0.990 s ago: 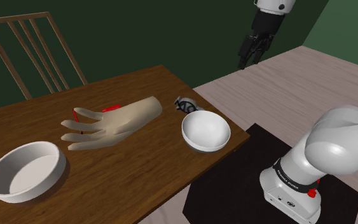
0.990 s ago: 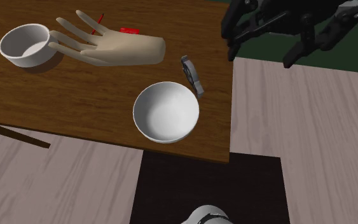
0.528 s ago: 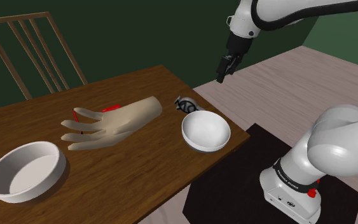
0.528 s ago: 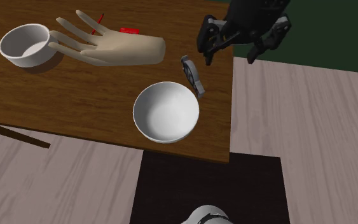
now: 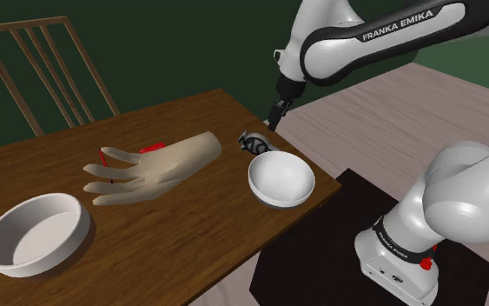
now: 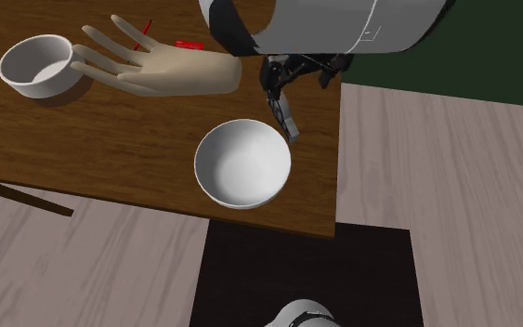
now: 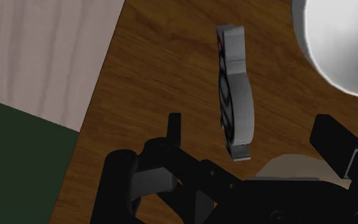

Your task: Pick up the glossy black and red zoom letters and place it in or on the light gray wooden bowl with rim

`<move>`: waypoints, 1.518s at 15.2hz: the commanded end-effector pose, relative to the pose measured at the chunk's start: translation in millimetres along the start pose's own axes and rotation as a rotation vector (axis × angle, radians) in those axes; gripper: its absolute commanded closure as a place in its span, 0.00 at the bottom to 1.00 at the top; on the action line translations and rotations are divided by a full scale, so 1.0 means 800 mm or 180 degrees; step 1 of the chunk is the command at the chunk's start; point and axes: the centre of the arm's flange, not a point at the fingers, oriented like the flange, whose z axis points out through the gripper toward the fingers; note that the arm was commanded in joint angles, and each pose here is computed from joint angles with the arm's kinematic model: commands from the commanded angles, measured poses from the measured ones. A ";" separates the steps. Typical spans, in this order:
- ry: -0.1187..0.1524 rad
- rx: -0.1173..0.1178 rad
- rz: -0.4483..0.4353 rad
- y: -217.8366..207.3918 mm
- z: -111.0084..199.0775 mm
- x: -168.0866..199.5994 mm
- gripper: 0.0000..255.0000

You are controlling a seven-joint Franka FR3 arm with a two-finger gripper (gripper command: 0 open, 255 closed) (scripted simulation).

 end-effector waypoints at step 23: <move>0.0115 -0.0039 -0.0362 -0.017 0.106 0.036 1.00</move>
